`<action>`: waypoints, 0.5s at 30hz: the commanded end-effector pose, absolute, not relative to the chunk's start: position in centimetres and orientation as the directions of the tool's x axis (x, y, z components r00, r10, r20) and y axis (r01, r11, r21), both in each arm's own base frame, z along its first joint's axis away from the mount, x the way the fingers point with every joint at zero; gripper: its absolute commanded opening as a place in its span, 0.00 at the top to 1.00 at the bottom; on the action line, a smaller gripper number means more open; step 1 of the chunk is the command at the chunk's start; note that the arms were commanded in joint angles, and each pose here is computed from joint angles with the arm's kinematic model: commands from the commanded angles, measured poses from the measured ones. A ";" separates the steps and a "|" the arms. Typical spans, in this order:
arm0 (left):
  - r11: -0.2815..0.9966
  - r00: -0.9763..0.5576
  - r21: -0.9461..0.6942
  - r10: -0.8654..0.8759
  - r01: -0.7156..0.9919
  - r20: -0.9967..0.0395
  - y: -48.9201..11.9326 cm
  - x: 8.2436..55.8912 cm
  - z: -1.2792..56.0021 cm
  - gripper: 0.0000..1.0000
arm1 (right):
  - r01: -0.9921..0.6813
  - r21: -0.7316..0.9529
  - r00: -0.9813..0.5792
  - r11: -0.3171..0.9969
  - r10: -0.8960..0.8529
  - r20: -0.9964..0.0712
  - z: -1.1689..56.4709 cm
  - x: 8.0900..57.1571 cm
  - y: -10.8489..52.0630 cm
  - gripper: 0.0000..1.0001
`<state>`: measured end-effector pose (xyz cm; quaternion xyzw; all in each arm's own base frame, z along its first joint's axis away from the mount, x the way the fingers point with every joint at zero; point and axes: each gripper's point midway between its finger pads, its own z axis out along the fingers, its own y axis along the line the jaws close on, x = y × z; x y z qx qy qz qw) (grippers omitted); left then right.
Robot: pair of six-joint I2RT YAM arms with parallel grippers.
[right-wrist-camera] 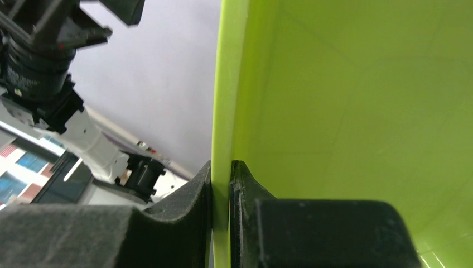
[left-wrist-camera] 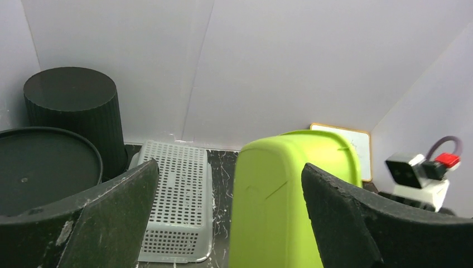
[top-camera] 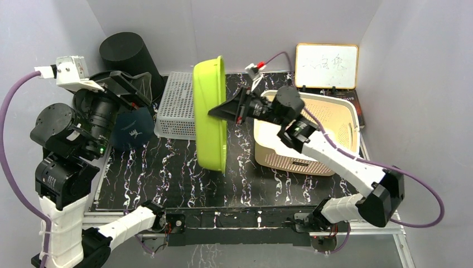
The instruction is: Turn the large container upside down
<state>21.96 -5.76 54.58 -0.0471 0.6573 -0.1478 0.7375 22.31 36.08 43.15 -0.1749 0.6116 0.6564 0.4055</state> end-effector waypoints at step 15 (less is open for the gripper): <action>0.968 0.035 -0.216 -0.222 0.130 -0.974 -6.2 23.2 52.2 0.02 | -0.633 0.667 -0.772 -0.392 0.267 -0.576 38.7 15.7 42.5 1.00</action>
